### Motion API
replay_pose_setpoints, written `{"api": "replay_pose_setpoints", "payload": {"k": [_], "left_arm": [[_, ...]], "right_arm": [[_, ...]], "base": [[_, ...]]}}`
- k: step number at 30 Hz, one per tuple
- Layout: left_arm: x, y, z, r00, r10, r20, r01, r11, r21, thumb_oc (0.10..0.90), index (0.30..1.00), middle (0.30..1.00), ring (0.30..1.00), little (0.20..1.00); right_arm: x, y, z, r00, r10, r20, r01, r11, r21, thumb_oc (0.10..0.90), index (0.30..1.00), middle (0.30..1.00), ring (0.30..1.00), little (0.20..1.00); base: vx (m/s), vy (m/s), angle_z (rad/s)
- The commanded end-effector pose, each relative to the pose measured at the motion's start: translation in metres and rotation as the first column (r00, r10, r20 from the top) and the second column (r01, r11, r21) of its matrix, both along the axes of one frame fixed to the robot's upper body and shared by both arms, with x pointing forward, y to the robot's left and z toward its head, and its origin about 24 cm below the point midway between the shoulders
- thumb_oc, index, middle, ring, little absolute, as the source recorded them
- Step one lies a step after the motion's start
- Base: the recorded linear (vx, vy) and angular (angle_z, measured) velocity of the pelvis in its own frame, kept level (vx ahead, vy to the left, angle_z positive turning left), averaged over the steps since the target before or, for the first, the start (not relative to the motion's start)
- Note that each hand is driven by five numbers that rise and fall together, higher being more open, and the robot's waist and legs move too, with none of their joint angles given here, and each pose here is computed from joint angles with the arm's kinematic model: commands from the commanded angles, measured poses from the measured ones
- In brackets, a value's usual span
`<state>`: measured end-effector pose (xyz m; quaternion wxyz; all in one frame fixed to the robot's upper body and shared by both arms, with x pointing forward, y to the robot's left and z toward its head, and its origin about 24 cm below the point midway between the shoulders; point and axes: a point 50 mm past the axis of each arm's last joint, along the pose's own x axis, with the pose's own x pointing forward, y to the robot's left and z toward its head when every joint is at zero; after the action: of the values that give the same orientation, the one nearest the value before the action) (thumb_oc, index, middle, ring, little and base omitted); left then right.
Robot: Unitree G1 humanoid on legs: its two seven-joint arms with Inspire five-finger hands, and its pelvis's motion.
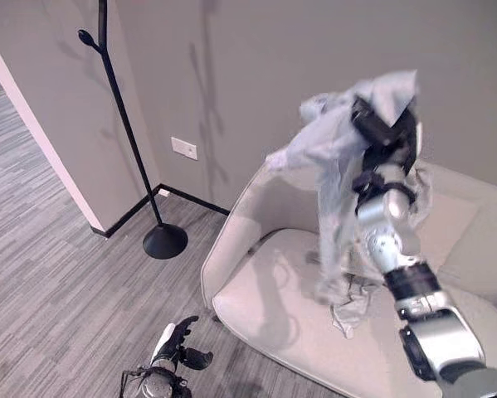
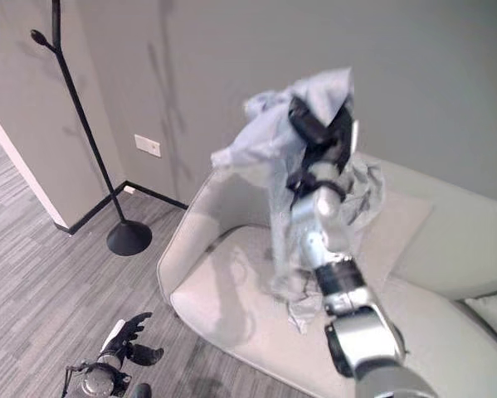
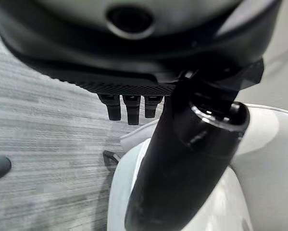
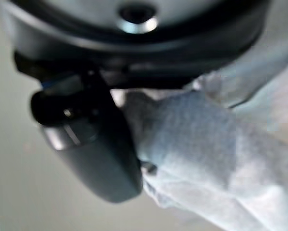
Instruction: Hang the clothes on the sofa on the clothes rack.
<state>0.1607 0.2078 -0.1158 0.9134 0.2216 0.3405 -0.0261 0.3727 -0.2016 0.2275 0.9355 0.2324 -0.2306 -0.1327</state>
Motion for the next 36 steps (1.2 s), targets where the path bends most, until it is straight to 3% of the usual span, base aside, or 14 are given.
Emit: {"api": "replay_pose_setpoints", "payload": {"k": [1, 8, 12, 21, 25, 34, 35, 36], "left_arm": [[0.030, -0.006, 0.026, 0.985, -0.012, 0.173, 0.026, 0.997, -0.079, 0.800, 0.900, 0.900, 0.900, 0.900], [0.062, 0.009, 0.077, 0.871, 0.091, 0.483, -0.093, 0.995, -0.020, 0.800, 0.900, 0.900, 0.900, 0.900], [0.090, 0.004, 0.123, 0.657, 0.227, 0.719, -0.203, 0.972, -0.122, 0.800, 0.900, 0.900, 0.900, 0.900], [0.112, -0.026, 0.147, 0.563, 0.162, 0.810, -0.119, 0.986, -0.115, 0.800, 0.900, 0.900, 0.900, 0.900], [0.122, -0.046, 0.153, 0.554, 0.183, 0.812, -0.068, 0.982, -0.175, 0.800, 0.900, 0.900, 0.900, 0.900], [0.144, -0.125, 0.173, 0.579, 0.119, 0.807, 0.174, 0.949, -0.264, 0.800, 0.900, 0.900, 0.900, 0.900], [0.149, -0.144, 0.179, 0.587, 0.106, 0.802, 0.219, 0.934, -0.283, 0.800, 0.900, 0.900, 0.900, 0.900], [0.149, -0.145, 0.179, 0.588, 0.106, 0.802, 0.220, 0.933, -0.284, 0.800, 0.900, 0.900, 0.900, 0.900]], "right_arm": [[-0.017, -0.017, 0.097, 0.939, -0.102, 0.328, 0.127, 0.990, -0.057, 0.400, 0.300, 0.300, 0.300, 0.300], [-0.038, -0.012, 0.167, 0.851, -0.171, 0.497, 0.218, 0.975, -0.037, 0.400, 0.300, 0.300, 0.300, 0.300], [-0.047, 0.013, 0.215, 0.802, -0.172, 0.572, 0.217, 0.976, -0.011, 0.400, 0.300, 0.300, 0.300, 0.300], [-0.056, 0.039, 0.232, 0.771, -0.096, 0.629, 0.132, 0.991, -0.010, 0.400, 0.300, 0.300, 0.300, 0.300], [-0.061, 0.054, 0.232, 0.754, -0.040, 0.655, 0.080, 0.996, -0.031, 0.400, 0.300, 0.300, 0.300, 0.300], [-0.073, 0.088, 0.226, 0.705, 0.097, 0.702, -0.091, 0.995, -0.046, 0.400, 0.300, 0.300, 0.300, 0.300], [-0.077, 0.097, 0.221, 0.691, 0.138, 0.710, -0.134, 0.989, -0.063, 0.400, 0.300, 0.300, 0.300, 0.300], [-0.077, 0.097, 0.221, 0.691, 0.138, 0.710, -0.133, 0.989, -0.063, 0.400, 0.300, 0.300, 0.300, 0.300]], "base": [[0.01, 0.012, -0.06], [0.01, -0.027, -0.06], [0.00, -0.033, -0.14], [0.00, -0.009, -0.09], [0.00, -0.007, -0.04], [0.00, -0.016, -0.08], [0.00, -0.016, -0.09], [0.00, -0.015, -0.16]]}}
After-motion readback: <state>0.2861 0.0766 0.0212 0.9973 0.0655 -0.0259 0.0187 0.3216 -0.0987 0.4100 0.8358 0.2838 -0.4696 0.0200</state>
